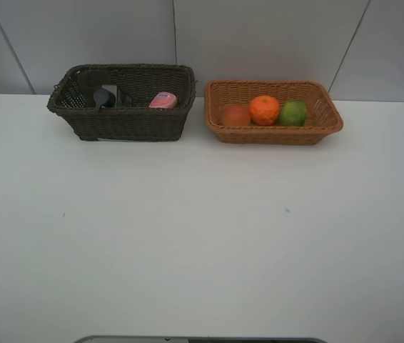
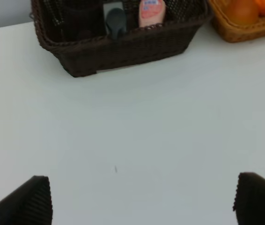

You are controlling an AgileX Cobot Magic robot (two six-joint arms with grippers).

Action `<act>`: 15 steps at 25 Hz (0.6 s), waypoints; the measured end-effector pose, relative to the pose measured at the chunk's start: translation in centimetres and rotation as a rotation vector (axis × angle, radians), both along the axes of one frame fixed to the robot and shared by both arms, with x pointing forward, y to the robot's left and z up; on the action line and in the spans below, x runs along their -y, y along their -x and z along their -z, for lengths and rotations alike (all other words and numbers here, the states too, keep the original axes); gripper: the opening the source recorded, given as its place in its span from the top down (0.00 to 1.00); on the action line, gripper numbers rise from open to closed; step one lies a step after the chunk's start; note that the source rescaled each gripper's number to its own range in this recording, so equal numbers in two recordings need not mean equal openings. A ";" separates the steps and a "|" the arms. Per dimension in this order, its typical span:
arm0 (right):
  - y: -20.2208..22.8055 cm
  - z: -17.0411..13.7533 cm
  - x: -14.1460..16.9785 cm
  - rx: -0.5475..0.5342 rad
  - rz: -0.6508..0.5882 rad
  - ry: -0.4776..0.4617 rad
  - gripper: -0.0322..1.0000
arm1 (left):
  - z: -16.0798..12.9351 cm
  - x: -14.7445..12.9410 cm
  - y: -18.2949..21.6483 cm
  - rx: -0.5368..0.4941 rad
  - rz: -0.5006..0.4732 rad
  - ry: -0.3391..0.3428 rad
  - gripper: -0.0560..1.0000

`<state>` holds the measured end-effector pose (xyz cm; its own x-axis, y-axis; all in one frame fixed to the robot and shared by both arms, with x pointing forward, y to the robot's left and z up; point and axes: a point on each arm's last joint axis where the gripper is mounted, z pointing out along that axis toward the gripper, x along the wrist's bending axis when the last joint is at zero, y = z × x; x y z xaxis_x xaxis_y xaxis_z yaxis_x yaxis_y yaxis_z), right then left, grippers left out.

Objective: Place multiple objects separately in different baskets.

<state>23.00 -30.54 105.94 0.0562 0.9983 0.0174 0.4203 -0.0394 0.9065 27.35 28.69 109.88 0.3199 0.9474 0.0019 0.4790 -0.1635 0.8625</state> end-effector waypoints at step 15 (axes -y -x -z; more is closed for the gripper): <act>0.0 0.0 0.0 0.000 0.000 0.000 0.00 | 4.4 -0.1 3.1 -0.014 0.056 0.061 0.00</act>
<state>23.00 -30.54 105.94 0.0562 0.9983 0.0174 0.4203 -0.0394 0.9065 24.21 28.76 105.51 0.3724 0.9261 -0.0602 0.4825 -0.1377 0.8650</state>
